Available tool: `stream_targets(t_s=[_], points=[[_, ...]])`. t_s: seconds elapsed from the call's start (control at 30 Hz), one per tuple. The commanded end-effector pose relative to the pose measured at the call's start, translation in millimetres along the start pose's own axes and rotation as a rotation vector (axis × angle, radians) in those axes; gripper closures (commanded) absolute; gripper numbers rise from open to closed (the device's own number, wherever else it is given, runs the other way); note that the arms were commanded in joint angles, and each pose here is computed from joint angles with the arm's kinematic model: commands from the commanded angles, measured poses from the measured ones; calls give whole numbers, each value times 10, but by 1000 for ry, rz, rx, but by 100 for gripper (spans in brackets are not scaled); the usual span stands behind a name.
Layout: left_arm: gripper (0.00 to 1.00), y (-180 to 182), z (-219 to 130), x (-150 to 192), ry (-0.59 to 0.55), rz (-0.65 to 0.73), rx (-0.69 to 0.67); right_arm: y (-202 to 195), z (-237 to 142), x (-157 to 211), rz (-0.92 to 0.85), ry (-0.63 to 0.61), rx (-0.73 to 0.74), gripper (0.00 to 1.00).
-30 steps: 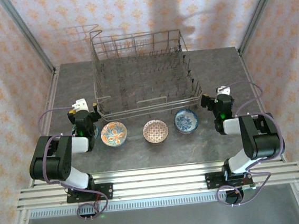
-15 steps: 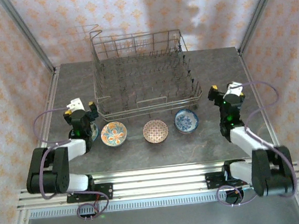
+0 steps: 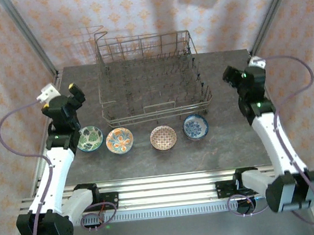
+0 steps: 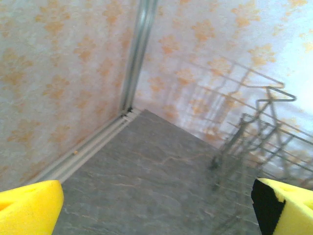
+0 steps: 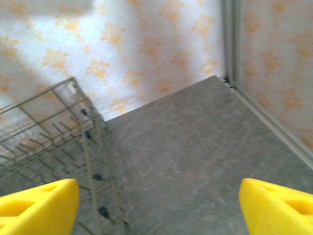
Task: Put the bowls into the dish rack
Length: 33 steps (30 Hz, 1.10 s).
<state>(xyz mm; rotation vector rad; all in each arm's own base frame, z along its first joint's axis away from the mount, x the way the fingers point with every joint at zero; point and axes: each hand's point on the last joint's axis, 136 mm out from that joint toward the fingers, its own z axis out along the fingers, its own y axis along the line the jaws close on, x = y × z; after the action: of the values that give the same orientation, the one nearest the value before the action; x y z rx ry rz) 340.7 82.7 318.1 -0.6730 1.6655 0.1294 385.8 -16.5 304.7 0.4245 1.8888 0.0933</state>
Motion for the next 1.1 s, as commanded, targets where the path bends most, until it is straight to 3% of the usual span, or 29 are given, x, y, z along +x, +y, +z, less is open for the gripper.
stream_targets(t_s=[0.0, 0.13, 0.33, 0.63, 1.07], points=[[1, -154, -43, 391, 272, 51, 47, 236, 161, 517, -99, 320, -30, 15], [1, -547, -36, 435, 368, 58, 189, 419, 430, 778, -164, 506, -35, 16], [1, -848, 38, 725, 542, 133, 245, 343, 701, 1042, -179, 596, 84, 19], [1, -1115, 87, 1076, 666, 213, 297, 375, 858, 1239, -161, 638, 77, 25], [7, -1301, 113, 1364, 777, 316, 321, 38, 879, 1226, -173, 579, 263, 46]])
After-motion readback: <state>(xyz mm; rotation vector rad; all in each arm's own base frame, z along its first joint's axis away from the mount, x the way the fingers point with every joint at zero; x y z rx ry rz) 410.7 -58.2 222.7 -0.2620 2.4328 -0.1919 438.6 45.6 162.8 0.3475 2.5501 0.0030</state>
